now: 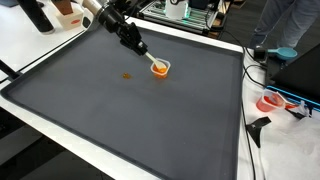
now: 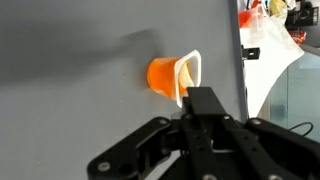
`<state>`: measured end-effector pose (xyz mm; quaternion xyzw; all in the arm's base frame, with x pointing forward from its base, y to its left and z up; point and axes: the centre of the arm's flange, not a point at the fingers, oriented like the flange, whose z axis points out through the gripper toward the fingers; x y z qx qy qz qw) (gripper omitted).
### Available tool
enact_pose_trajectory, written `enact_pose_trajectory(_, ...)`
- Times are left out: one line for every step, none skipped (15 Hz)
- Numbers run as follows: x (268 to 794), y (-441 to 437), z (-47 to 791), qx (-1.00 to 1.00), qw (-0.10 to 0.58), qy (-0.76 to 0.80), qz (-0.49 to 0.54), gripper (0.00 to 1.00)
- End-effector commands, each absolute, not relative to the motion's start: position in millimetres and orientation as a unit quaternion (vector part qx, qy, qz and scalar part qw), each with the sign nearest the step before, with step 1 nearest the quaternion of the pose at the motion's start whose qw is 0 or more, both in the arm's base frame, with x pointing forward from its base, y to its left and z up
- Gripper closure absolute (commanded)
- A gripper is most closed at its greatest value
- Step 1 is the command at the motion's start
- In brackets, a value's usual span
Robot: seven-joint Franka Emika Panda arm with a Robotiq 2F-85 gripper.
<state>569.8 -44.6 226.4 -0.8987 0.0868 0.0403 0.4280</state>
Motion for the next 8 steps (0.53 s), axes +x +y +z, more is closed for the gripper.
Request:
enact_pose_trajectory(571.1,-41.0,220.4,-0.896,0.435,0.092,0.023,0.97)
enact_pose_trajectory(571.5,-40.1,219.1,-0.896,0.434,0.092,0.021,0.97)
enact_pose_trajectory(571.5,-38.7,217.8,-0.894,0.437,0.089,0.022,0.97)
enact_pose_trajectory(571.5,-38.4,216.1,-0.894,0.439,0.087,0.022,0.97)
enact_pose_trajectory(571.4,-38.7,214.7,-0.894,0.44,0.084,0.021,0.97)
enact_pose_trajectory(571.2,-39.2,213.3,-0.891,0.445,0.082,0.021,0.97)
enact_pose_trajectory(571.0,-40.2,212.0,-0.891,0.446,0.077,0.019,0.97)
enact_pose_trajectory(570.5,-41.8,210.8,-0.889,0.452,0.073,0.017,0.97)
